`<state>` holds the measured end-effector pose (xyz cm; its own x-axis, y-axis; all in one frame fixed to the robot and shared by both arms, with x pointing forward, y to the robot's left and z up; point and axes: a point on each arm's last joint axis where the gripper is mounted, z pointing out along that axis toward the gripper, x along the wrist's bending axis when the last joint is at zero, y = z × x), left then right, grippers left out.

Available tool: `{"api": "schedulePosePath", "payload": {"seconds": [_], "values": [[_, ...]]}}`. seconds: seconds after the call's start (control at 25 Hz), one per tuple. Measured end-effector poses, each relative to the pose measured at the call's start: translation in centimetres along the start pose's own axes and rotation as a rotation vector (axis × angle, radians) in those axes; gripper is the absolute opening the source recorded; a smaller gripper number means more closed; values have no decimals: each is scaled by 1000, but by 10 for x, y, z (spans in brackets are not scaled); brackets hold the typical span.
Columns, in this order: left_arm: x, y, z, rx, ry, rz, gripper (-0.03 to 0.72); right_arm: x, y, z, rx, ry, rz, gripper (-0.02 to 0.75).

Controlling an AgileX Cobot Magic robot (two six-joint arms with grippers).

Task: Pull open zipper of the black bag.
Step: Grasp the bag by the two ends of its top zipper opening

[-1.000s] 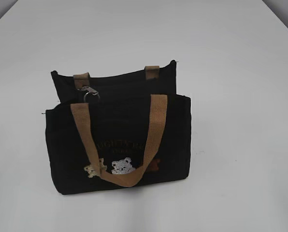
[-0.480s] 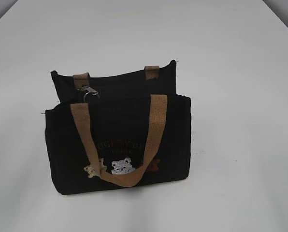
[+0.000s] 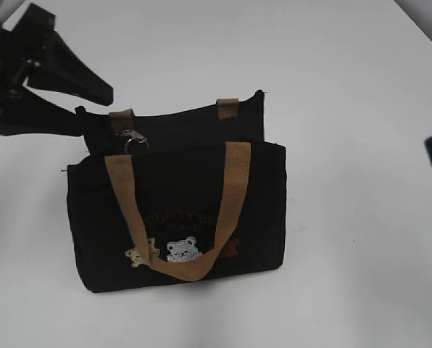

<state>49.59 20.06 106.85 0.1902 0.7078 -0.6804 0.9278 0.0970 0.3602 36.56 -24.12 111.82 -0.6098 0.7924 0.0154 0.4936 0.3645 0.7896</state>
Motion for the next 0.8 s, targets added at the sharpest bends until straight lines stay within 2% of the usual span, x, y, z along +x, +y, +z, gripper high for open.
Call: {"api": "schedulePosePath", "payload": {"seconds": [0.12,0.24,0.48,0.6,0.8], "values": [[0,22,20,56,14,-10,467,-6,27,28,52,89,-86,557],[8,37,34,133,67,-30,418,-2,51,51,65,180,-171,557],[20,46,52,204,104,-68,379,13,85,108,115,315,-254,557],[19,45,54,210,118,-50,282,26,99,136,132,371,-327,557],[13,46,54,206,130,30,28,47,120,176,134,433,-397,557]]}}
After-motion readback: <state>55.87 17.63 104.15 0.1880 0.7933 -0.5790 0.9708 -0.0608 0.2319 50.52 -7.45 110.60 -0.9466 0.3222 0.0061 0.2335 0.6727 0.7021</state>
